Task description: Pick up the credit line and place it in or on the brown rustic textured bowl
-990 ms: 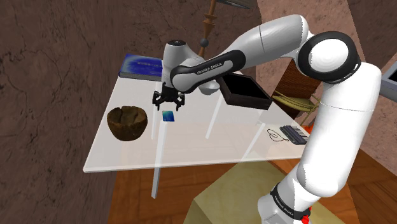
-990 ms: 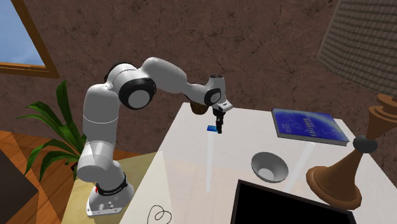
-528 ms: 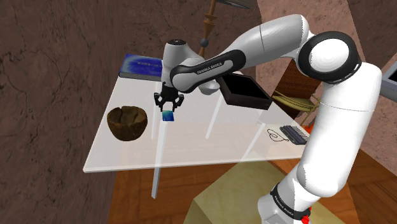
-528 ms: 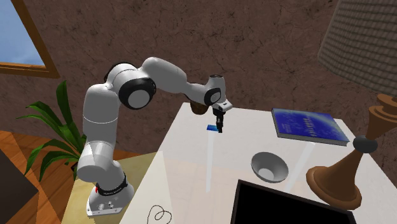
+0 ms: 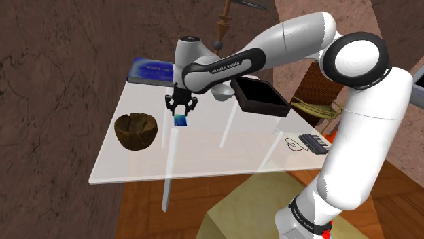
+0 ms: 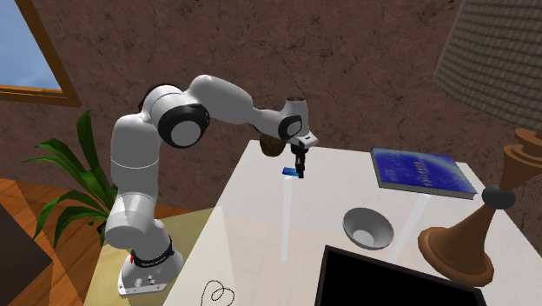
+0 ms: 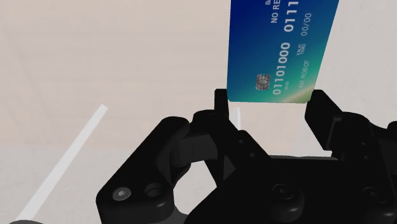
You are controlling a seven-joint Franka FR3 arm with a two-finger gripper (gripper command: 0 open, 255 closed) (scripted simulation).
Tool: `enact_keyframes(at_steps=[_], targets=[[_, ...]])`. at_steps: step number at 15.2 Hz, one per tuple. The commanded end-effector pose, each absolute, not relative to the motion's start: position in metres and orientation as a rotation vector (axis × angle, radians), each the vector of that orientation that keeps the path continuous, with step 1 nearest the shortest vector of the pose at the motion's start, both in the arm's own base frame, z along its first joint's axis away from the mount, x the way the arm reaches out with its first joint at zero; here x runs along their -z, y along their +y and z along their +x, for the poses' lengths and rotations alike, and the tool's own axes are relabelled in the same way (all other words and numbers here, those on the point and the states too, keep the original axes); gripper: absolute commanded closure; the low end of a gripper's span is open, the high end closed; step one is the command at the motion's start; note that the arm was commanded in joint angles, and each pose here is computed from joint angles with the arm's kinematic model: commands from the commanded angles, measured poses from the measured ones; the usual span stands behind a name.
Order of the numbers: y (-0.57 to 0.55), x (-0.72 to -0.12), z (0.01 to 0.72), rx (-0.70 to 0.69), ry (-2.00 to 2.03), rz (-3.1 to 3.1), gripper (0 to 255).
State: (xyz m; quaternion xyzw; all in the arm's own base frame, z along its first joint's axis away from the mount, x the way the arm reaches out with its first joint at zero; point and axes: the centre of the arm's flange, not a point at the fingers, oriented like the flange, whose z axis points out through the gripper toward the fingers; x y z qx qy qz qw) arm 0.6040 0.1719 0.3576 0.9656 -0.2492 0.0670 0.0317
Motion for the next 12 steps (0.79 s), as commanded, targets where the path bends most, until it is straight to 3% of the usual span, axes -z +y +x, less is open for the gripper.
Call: enact_keyframes(at_steps=[1,12], targets=[[0.172,-0.368,0.604,-0.206,-0.768,2.974,255],[0.172,-0.426,0.604,-0.206,-0.768,2.974,255]])
